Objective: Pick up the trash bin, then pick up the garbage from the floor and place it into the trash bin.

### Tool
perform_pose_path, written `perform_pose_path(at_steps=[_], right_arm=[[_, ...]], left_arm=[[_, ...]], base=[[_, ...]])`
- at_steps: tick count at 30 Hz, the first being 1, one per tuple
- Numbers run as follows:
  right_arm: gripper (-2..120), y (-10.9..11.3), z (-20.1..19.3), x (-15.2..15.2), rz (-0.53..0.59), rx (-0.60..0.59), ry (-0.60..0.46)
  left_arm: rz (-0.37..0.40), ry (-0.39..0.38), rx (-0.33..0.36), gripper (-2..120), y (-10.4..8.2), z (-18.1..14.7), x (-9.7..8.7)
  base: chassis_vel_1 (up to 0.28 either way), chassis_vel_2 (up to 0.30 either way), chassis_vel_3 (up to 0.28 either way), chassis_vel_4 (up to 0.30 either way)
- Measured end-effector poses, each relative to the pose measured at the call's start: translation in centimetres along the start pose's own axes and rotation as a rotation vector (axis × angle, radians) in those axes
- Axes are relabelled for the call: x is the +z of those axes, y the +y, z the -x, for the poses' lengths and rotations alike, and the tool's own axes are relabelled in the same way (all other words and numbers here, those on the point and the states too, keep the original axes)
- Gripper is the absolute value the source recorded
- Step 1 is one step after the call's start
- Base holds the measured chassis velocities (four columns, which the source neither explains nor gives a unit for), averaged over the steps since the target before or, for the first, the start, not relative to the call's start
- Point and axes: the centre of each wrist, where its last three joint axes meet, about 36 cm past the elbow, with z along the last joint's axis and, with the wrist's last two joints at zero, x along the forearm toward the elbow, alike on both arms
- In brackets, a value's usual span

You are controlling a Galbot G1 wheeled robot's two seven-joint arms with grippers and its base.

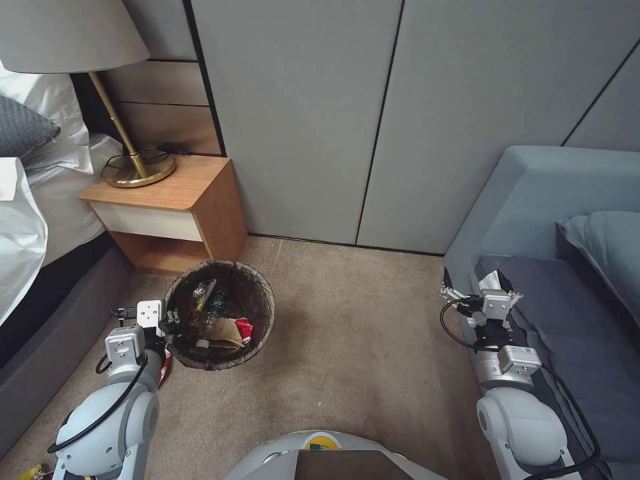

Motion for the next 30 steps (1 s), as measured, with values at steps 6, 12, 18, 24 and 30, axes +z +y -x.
perform_pose_path(at_steps=[6,12,18,24,30], right_arm=[[100,0.1,0.0,0.2,-0.001,0.000,0.003],[100,0.2,0.4,0.1,0.002,0.000,0.002],[100,0.5,0.4,0.0,0.008,-0.003,0.004],[100,0.8,0.4,0.1,0.009,-0.008,0.005],[100,1.0,0.3,0.2,0.011,-0.011,0.008]], left_arm=[[0.000,0.003,0.000,4,0.0,0.0,0.1],[0.000,0.004,-0.001,4,0.1,0.1,0.1],[-0.001,0.005,-0.002,4,0.1,0.1,0.1],[0.001,0.006,-0.002,4,0.1,0.1,0.1],[0.003,0.007,-0.001,4,0.2,0.0,0.1]], base=[[0.017,0.015,0.014,0.008],[0.037,0.049,0.043,0.049],[0.037,0.025,0.032,0.035],[0.034,0.039,0.040,0.030],[0.015,0.013,0.018,0.016]])
